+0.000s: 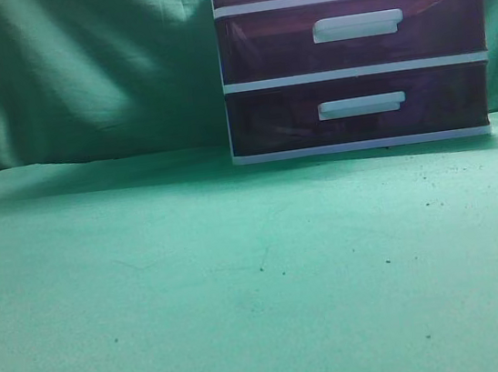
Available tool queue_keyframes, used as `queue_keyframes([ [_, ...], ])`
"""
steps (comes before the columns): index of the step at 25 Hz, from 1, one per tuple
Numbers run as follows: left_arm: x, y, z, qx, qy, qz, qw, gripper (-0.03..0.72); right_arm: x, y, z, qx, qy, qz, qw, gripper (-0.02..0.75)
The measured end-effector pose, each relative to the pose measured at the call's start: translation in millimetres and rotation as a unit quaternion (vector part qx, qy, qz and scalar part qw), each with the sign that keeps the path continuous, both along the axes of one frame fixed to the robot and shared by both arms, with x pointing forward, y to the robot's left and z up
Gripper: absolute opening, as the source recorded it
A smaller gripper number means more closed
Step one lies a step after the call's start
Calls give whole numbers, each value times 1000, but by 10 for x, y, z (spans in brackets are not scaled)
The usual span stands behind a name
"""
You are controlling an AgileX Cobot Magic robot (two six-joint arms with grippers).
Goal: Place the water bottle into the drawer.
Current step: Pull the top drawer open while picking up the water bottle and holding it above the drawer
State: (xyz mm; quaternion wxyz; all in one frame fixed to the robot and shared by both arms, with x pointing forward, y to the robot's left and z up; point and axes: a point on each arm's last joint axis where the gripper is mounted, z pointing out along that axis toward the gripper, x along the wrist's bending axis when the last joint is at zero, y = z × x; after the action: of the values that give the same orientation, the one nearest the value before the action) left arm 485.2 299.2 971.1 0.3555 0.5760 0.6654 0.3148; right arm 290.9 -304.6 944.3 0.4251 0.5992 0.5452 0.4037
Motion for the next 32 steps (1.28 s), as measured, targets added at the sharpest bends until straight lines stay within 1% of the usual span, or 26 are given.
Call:
queue_keyframes([
  [2, 0, 2, 0, 3, 0, -3, 1000, 298, 0, 0, 0, 0, 0, 0, 1000, 47],
  [3, 0, 1, 0, 6, 0, -5, 1000, 272, 0, 0, 0, 0, 0, 0, 1000, 47],
  [7, -17, -2, 22, 8, 1, -8, 1000, 272, 0, 0, 0, 0, 0, 0, 1000, 47],
  [10, -68, -48, 135, 7, -17, -18, 1000, 272, 0, 0, 0, 0, 0, 0, 1000, 47],
  [12, -134, -132, 269, 9, -38, -40, 998, 272, 0, 0, 0, 0, 0, 0, 1000, 47],
  [14, -194, -239, 452, 18, -54, -73, 996, 272, 0, 0, 0, 0, 0, 0, 1000, 47],
  [15, -237, -299, 554, 23, -60, -92, 994, 272, 0, 0, 0, 0, 0, 0, 1000, 47],
  [19, -407, -490, 1050, 22, -95, -145, 985, 272, 0, 0, 0, -1, 0, 0, 1000, 47],
  [20, -459, -521, 1181, 21, -107, -156, 982, 272, 0, -5, 2, -10, -1, 0, 1000, 47],
  [22, -581, -591, 1374, 18, -115, -181, 977, 272, 6, -11, 22, -25, -11, 2, 1000, 47],
  [24, -712, -637, 1529, 15, -121, -203, 972, 272, 29, 4, 106, -29, -60, 10, 998, 47],
  [26, -852, -667, 1609, 12, -124, -224, 966, 272, 47, 32, 238, -20, -133, 22, 991, 47],
  [28, -966, -683, 1638, 8, -122, -242, 963, 272, 41, 67, 392, -19, -217, 39, 975, 47],
  [30, -1064, -704, 1648, -6, -114, -257, 960, 272, 12, 100, 534, -20, -294, 55, 954, 47],
  [31, -1093, -716, 1646, -12, -109, -263, 959, 272, 3, 106, 566, -21, -309, 58, 949, 47],
  [32, -1119, -725, 1649, -18, -106, -268, 957, 272, -5, 104, 608, -22, -311, 57, 948, 47],
])
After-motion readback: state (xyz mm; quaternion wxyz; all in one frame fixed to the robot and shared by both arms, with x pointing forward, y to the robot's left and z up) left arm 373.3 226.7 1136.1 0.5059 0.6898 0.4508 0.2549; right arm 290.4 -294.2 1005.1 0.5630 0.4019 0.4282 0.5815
